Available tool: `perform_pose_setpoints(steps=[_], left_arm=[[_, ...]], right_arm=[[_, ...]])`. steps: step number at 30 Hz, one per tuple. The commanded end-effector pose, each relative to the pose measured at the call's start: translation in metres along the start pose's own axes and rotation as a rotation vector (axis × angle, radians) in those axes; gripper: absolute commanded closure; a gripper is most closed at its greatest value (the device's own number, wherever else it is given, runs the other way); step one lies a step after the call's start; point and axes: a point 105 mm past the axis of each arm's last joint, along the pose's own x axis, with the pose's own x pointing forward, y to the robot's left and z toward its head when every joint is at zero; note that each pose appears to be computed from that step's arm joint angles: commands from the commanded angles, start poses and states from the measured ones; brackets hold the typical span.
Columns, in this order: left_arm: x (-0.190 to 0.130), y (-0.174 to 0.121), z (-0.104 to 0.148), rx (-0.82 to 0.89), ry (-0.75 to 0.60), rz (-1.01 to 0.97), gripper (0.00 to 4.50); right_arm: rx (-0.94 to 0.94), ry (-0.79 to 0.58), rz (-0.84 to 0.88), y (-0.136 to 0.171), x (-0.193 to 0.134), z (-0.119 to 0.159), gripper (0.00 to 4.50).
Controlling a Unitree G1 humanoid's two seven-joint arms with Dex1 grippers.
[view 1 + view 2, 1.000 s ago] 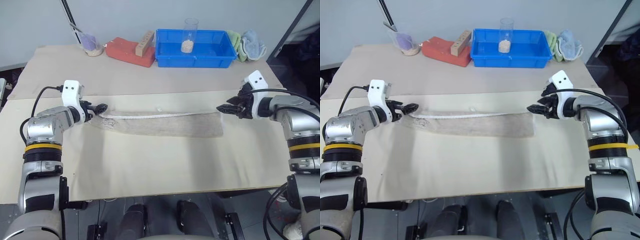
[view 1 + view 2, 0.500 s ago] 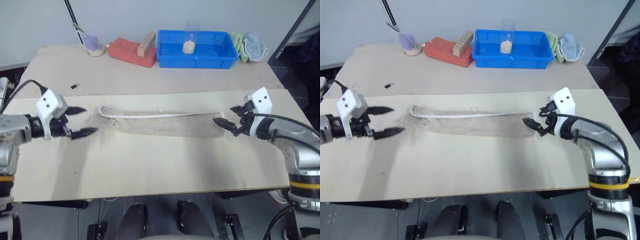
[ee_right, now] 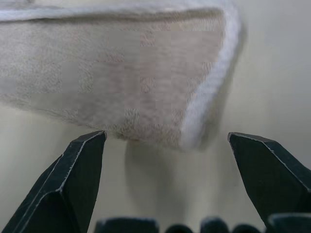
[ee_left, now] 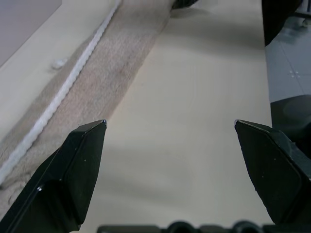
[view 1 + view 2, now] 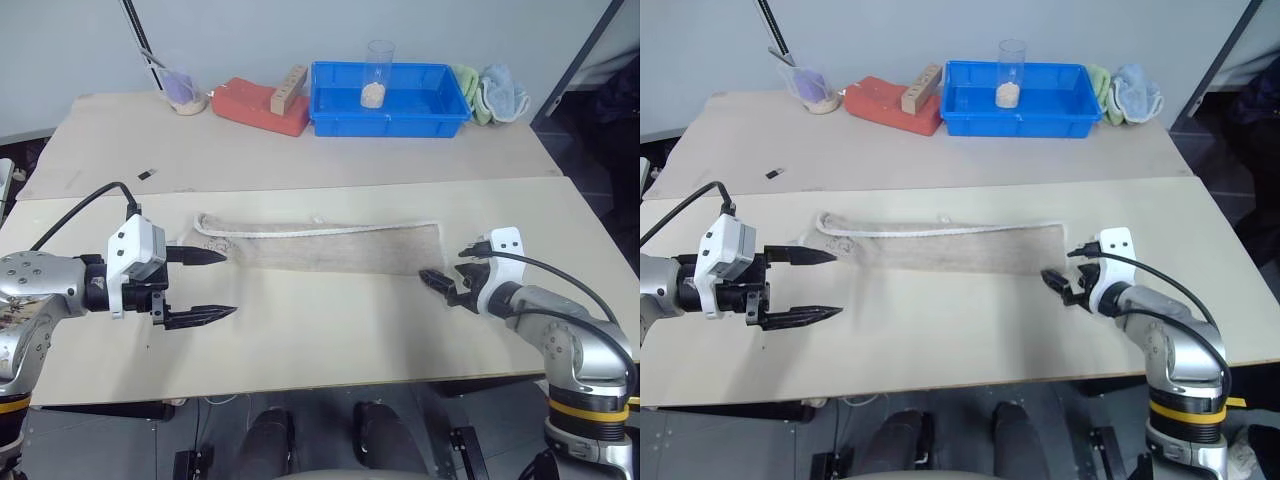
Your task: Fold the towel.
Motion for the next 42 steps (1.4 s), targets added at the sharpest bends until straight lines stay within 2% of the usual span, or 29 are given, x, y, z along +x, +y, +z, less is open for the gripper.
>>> perform_pose_setpoints(steps=[1,4,5,7,13,14,22,25,28,33,36,42], left_arm=[[0.005,-0.002,0.013,0.031,-0.045,-0.017,0.0],[0.008,-0.002,0.015,0.03,-0.057,-0.014,0.0],[0.008,-0.002,0.015,0.03,-0.058,-0.014,0.0],[0.008,-0.001,0.015,0.028,-0.061,-0.01,0.0],[0.009,-0.002,0.017,0.023,-0.078,-0.005,0.0],[0.01,-0.002,0.018,0.019,-0.086,-0.009,0.0],[0.014,-0.011,0.027,-0.004,-0.126,-0.069,0.0],[0.015,-0.012,0.027,-0.006,-0.123,-0.076,0.0],[0.018,-0.013,0.029,-0.006,-0.132,-0.079,0.0],[0.019,-0.016,0.033,0.002,-0.145,-0.089,0.0],[0.019,-0.016,0.037,0.01,-0.154,-0.088,0.0],[0.021,-0.016,0.039,0.013,-0.161,-0.076,0.0]], right_arm=[[0.09,-0.052,-0.007,0.004,0.003,0.013,0.28],[0.154,-0.064,-0.008,0.006,0.008,0.016,1.12],[0.172,-0.066,-0.007,0.007,0.008,0.016,1.57],[0.183,-0.068,-0.01,0.005,0.007,0.017,2.15],[0.18,-0.068,-0.042,-0.011,-0.003,0.021,4.24],[0.169,-0.062,-0.051,-0.016,-0.006,0.022,4.43],[-0.029,0.041,-0.022,-0.055,-0.033,0.03,4.43],[-0.107,0.049,0.034,-0.056,-0.039,0.043,4.43],[-0.183,0.05,0.116,-0.04,-0.036,0.053,4.43],[-0.257,0.027,0.293,0.013,-0.02,0.061,4.43],[-0.275,0.02,0.392,0.047,-0.009,0.059,4.43],[-0.273,0.035,0.472,0.079,0.013,0.049,4.43]])
